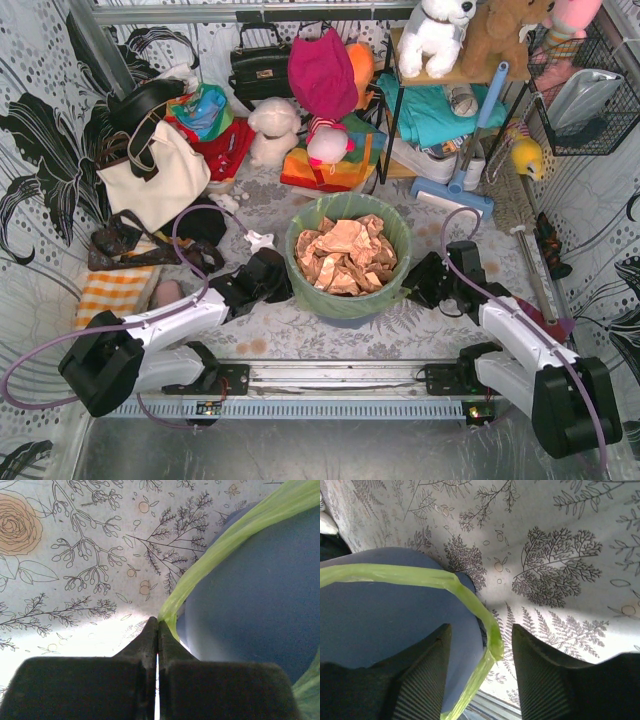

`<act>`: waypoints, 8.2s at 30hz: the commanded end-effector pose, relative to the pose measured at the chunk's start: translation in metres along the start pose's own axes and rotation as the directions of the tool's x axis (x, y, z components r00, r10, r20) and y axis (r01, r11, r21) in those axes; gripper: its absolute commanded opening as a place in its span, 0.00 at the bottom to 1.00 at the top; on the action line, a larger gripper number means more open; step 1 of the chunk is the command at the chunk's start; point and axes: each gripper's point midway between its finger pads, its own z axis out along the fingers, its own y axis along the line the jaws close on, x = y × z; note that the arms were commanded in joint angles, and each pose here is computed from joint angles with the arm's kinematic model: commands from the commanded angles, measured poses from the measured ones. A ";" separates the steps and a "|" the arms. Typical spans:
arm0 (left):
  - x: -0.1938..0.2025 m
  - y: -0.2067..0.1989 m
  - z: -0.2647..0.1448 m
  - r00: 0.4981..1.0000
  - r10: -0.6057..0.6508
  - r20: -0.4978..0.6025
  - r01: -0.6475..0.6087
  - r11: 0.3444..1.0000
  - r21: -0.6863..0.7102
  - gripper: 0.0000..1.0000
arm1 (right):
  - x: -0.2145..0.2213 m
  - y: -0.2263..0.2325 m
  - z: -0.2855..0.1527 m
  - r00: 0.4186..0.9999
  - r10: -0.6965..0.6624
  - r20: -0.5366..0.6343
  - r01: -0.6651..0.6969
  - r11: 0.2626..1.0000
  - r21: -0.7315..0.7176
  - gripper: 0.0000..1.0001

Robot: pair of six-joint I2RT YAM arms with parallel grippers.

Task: Tie the trash bag

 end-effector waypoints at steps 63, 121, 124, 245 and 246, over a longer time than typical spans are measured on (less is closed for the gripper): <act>0.006 0.034 0.017 0.995 -0.042 0.086 0.049 0.996 -0.079 0.69 | -0.021 -0.008 -0.007 0.992 -0.041 0.118 0.033 0.997 0.068 0.00; 0.020 0.004 0.006 0.999 -0.054 -0.005 0.054 0.994 0.091 0.72 | -0.035 -0.010 -0.018 0.977 -0.037 0.208 0.016 0.995 0.101 0.00; 0.021 0.010 0.008 0.998 -0.065 -0.004 0.065 0.996 0.061 0.73 | -0.035 -0.009 -0.018 0.978 -0.038 0.207 0.017 0.995 0.102 0.00; -0.129 -0.210 -0.250 0.922 0.000 0.387 -0.329 0.529 0.783 0.00 | -0.030 0.258 -0.206 0.898 -0.207 0.389 0.440 0.467 -0.767 0.00; -0.137 -0.211 -0.251 0.913 -0.009 0.409 -0.339 0.542 0.769 0.00 | -0.031 0.262 -0.207 0.895 -0.205 0.396 0.445 0.458 -0.770 0.00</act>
